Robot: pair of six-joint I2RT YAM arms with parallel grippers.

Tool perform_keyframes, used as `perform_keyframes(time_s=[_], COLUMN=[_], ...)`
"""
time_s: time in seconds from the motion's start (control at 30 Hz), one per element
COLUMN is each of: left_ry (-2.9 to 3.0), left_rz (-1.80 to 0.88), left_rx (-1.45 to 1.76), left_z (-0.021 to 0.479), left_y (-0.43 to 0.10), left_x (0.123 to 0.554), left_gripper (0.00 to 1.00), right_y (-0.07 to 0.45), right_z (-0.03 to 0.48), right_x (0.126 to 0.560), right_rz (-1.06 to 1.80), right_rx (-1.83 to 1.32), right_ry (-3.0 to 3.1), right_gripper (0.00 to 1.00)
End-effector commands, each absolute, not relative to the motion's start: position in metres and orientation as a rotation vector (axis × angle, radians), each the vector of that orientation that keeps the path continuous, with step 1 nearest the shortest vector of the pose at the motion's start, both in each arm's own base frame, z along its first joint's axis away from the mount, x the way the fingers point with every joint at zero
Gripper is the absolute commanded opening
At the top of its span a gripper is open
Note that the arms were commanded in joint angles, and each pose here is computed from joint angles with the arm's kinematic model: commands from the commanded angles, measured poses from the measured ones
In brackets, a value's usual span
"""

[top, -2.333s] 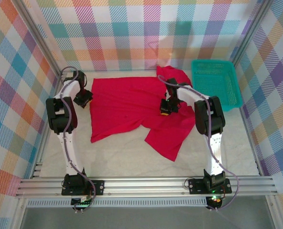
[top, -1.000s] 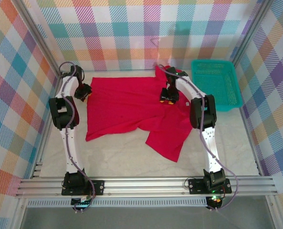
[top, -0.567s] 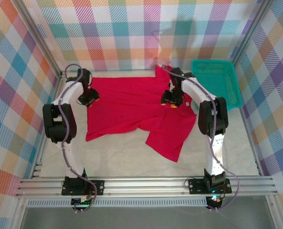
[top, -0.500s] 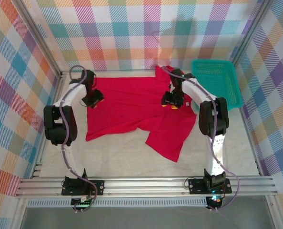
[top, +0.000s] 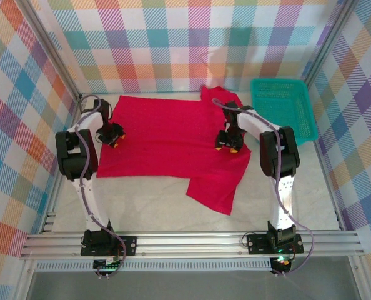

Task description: Fold the inside-out t-shirt

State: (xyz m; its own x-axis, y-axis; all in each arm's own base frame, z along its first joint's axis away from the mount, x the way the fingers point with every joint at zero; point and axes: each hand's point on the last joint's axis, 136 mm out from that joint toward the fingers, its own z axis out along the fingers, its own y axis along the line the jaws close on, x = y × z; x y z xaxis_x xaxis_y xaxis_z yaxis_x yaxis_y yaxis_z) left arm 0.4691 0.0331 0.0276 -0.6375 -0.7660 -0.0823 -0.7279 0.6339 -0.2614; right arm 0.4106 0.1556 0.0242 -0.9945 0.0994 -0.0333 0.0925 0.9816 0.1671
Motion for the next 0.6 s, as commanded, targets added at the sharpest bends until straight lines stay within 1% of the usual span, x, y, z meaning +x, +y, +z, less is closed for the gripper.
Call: perform_keyframes(time_s=[0.0, 0.13, 0.2, 0.27, 0.37, 0.5, 0.57], left_ry=[2.740, 2.682, 2.655, 2.649, 2.659, 2.601, 2.570], left_rz=[-0.173, -0.129, -0.101, -0.092, -0.143, -0.269, -0.283], left_rx=[-1.200, -1.165, -1.161, -1.176, -1.271, -1.462, -1.548], left_z=[0.027, 0.072, 0.096, 0.107, 0.102, 0.083, 0.073], left_y=[0.043, 0.049, 0.052, 0.054, 0.056, 0.065, 0.075], left_x=[0.456, 0.444, 0.427, 0.404, 0.362, 0.313, 0.295], left_gripper=[0.42, 0.44, 0.45, 0.45, 0.44, 0.43, 0.43], right_y=[0.151, 0.172, 0.184, 0.194, 0.204, 0.201, 0.198], right_z=[0.020, 0.065, 0.092, 0.111, 0.121, 0.115, 0.109], right_x=[0.425, 0.428, 0.423, 0.416, 0.399, 0.380, 0.373], right_rz=[0.252, 0.428, 0.509, 0.560, 0.603, 0.597, 0.584], right_rx=[0.151, 0.118, 0.089, 0.059, 0.028, 0.012, -0.007], right_ry=[3.066, 2.992, 2.940, 2.889, 2.846, 2.859, 2.877], right_gripper=[0.59, 0.60, 0.60, 0.61, 0.61, 0.59, 0.58])
